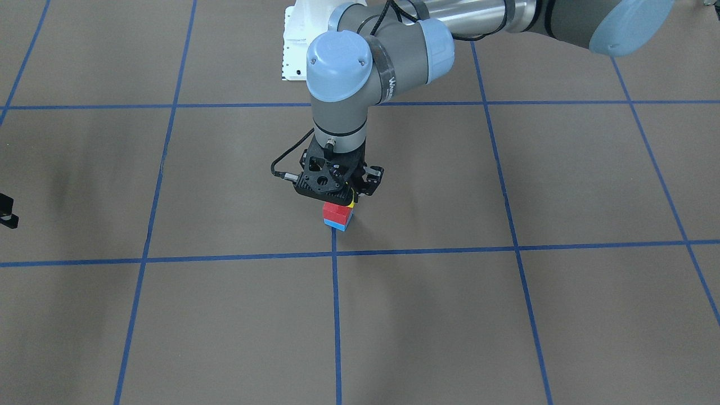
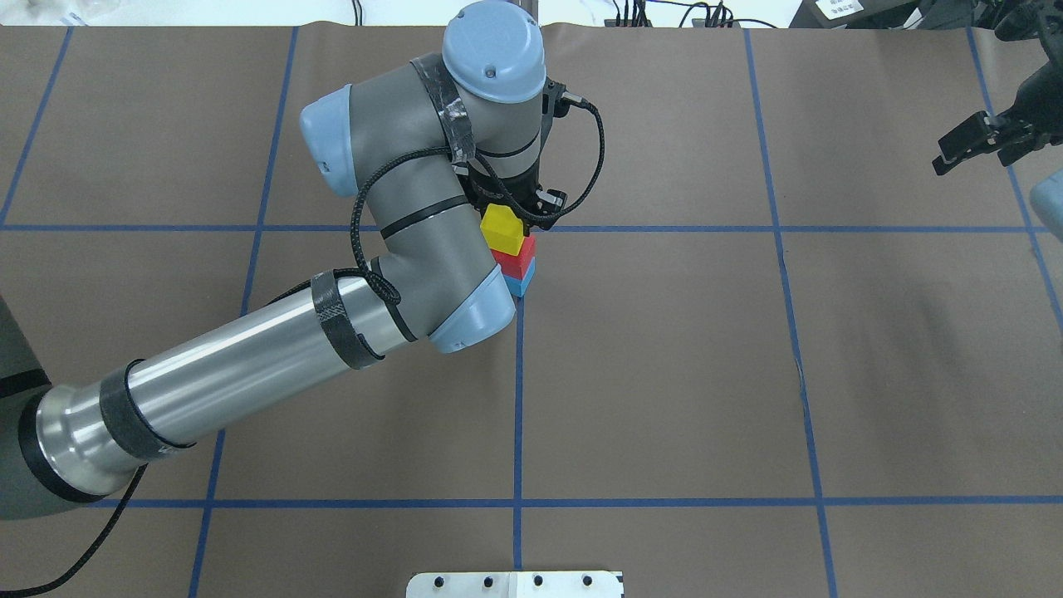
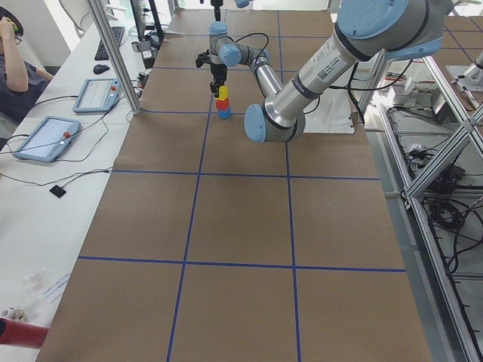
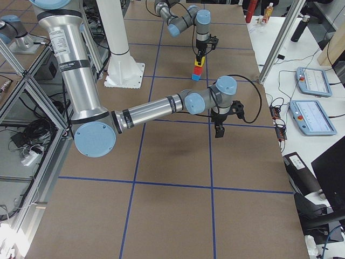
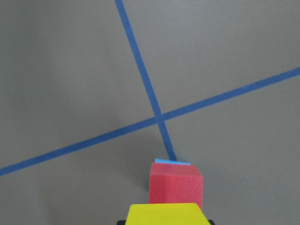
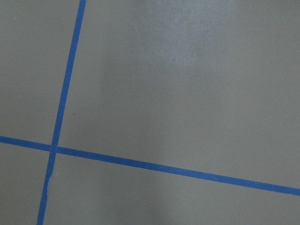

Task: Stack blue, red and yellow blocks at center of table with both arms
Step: 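Carry the yellow cube with the left gripper onto the red cube, then open the left gripper and withdraw it from the stack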

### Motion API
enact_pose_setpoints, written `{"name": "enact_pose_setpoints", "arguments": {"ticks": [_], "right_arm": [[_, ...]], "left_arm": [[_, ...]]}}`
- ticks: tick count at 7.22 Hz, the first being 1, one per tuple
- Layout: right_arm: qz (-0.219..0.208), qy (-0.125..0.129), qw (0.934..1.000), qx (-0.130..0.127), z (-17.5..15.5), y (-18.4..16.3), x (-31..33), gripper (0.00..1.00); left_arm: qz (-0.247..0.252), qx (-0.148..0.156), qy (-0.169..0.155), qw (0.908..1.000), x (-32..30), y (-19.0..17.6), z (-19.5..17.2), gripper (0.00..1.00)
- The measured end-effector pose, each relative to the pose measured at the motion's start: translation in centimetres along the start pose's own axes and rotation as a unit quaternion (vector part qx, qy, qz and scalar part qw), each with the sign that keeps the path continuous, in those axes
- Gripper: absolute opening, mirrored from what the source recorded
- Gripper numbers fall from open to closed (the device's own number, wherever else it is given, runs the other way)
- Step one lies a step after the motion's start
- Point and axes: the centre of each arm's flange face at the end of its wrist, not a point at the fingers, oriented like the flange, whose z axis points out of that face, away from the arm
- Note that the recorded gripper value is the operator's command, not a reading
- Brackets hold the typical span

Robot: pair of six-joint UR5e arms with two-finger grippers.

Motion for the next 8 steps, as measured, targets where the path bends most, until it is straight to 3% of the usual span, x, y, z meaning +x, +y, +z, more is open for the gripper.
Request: {"name": "enact_pose_setpoints", "arguments": {"ticks": [2,3,4,8], "right_arm": [[0.0,0.0,1.0,0.0,0.02,0.01,0.01,0.99],[0.0,0.0,1.0,-0.001,0.04,0.01,-0.01,0.99],[0.0,0.0,1.0,-0.001,0.07,0.03,0.0,0.99],[0.0,0.0,1.0,-0.001,0.04,-0.01,0.0,0.99]], "left_arm": [[0.004,0.001,0.001,1.0,-0.01,-0.15,0.41,0.0],[0.005,0.0,0.001,1.0,0.12,-0.05,0.61,0.53],[0.006,-0.002,0.001,1.0,0.34,0.16,0.88,1.0],[0.009,0.012,0.005,0.9999,0.85,0.33,0.65,1.0]]}}
